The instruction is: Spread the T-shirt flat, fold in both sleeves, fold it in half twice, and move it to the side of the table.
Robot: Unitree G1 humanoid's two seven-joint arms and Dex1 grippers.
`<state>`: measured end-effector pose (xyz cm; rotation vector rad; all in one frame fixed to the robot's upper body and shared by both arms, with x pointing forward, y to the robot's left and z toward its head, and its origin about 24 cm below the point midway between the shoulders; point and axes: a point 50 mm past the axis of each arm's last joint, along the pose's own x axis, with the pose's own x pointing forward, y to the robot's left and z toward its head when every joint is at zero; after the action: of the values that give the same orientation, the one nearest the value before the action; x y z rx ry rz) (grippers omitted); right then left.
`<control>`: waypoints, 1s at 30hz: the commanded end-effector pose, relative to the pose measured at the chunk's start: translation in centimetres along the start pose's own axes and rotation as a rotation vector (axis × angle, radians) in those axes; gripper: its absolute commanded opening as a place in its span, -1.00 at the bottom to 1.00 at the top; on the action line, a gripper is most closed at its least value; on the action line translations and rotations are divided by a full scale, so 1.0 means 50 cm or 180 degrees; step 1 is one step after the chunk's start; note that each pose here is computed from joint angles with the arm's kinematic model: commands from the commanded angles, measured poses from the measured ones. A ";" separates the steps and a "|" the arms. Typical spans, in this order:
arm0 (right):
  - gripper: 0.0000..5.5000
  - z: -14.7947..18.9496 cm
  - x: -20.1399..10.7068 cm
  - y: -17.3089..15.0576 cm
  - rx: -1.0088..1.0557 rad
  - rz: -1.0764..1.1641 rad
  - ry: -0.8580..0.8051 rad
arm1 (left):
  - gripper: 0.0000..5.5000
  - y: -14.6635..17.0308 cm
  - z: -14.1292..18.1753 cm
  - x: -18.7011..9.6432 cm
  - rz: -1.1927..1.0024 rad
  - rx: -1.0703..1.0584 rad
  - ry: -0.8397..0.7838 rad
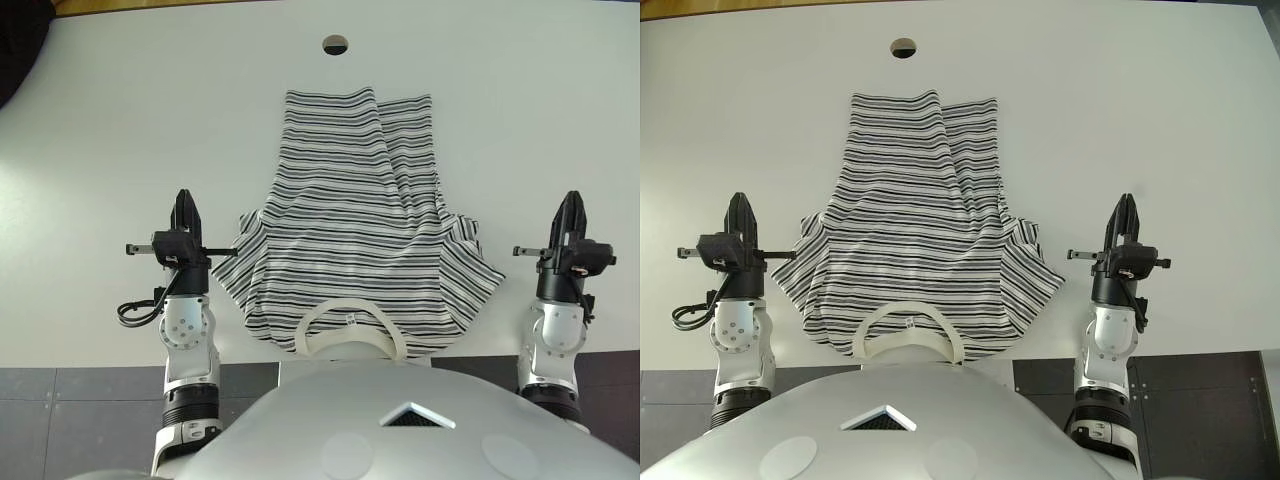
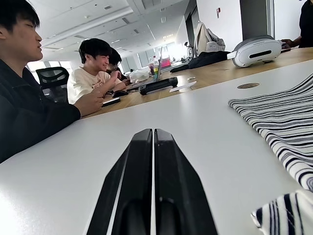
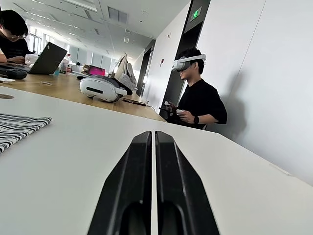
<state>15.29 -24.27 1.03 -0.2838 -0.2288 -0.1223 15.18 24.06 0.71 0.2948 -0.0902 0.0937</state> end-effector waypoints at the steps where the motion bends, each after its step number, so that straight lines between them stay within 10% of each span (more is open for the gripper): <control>1: -0.95 -0.003 0.012 0.006 0.0004 0.0026 0.0011 | -0.96 0.009 -0.002 0.008 0.0006 0.0048 0.0036; 6: -0.95 -0.001 0.003 0.012 -0.0039 -0.0010 0.0018 | -0.96 0.011 -0.008 0.019 -0.0109 -0.0053 0.0092; 18: -0.96 0.002 -0.005 0.028 -0.0018 -0.0129 0.0039 | -0.25 0.066 0.011 0.012 -0.1047 -0.0414 0.0439; 30: -0.96 0.010 -0.035 0.020 -0.0029 -0.0349 0.0129 | -0.24 0.095 -0.003 -0.076 -0.2592 -0.1398 0.1792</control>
<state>14.01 -22.95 0.89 -0.2841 -0.2178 -0.2138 11.80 28.43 2.17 -0.1702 0.4716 -0.5884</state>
